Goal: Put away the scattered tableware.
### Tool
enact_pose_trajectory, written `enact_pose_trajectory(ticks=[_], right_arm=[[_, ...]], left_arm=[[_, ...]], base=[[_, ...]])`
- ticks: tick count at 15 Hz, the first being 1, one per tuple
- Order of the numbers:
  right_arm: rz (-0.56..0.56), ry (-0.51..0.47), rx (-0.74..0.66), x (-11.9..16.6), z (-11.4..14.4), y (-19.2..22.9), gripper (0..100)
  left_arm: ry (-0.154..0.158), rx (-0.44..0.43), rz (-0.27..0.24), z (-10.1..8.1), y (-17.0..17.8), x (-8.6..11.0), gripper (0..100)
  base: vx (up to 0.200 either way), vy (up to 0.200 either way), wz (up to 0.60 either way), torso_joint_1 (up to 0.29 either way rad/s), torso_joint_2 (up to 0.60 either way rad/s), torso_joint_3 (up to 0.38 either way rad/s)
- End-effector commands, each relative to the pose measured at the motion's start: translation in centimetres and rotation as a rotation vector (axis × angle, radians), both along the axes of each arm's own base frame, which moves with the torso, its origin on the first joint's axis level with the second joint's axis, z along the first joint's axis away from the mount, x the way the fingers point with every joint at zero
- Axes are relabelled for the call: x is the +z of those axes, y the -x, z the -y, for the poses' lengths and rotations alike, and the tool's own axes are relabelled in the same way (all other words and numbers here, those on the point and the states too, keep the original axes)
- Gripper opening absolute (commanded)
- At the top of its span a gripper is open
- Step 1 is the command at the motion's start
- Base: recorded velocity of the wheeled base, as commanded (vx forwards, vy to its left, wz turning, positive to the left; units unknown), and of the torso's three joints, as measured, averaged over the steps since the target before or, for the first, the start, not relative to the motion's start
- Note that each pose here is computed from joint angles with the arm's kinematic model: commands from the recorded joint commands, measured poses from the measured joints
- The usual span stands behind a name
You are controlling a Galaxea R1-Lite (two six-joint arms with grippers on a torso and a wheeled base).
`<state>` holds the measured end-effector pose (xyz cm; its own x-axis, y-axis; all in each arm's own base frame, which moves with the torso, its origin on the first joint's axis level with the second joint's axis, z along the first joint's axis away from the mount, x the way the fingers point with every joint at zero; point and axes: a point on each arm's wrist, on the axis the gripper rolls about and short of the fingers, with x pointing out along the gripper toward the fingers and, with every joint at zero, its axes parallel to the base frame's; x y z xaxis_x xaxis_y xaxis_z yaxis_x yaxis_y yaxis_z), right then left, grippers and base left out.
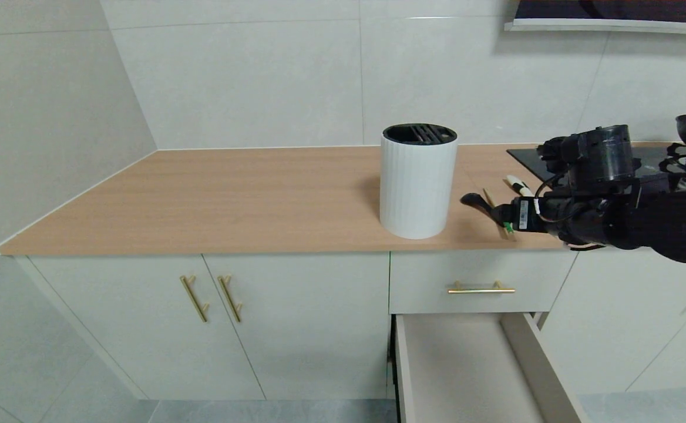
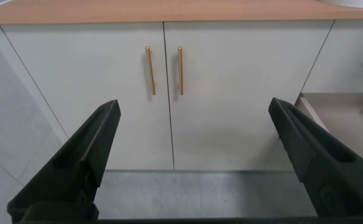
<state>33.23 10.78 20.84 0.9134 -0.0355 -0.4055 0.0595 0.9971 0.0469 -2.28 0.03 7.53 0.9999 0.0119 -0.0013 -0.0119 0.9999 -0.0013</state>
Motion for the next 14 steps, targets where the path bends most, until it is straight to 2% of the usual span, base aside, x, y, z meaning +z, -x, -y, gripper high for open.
enact_pose_trajectory(ticks=[1, 3, 8, 10, 14], right_arm=[[-0.043, -0.01, -0.028, -2.0, 0.0, -1.8, 100], [-0.006, -0.033, -0.045, -2.8, -0.1, -3.1, 100], [-0.038, -0.019, -0.069, -6.0, 0.1, -5.3, 100], [-0.002, -0.024, -0.073, -6.5, 0.1, -5.9, 100], [-0.002, -0.024, -0.079, -6.7, 0.3, -6.1, 100]], left_arm=[[0.0, 0.0, 0.0, 0.0, 0.0, 0.0, 100], [0.0, 0.0, 0.0, 0.0, 0.0, 0.0, 100], [0.0, 0.0, 0.0, 0.0, 0.0, 0.0, 100], [0.0, 0.0, 0.0, 0.0, 0.0, 0.0, 100], [0.0, 0.0, 0.0, 0.0, 0.0, 0.0, 100]], base=[[0.0, 0.0, 0.0, 0.0, 0.0, 0.0], [0.0, 0.0, 0.0, 0.0, 0.0, 0.0], [0.0, 0.0, 0.0, 0.0, 0.0, 0.0], [0.0, 0.0, 0.0, 0.0, 0.0, 0.0], [0.0, 0.0, 0.0, 0.0, 0.0, 0.0]])
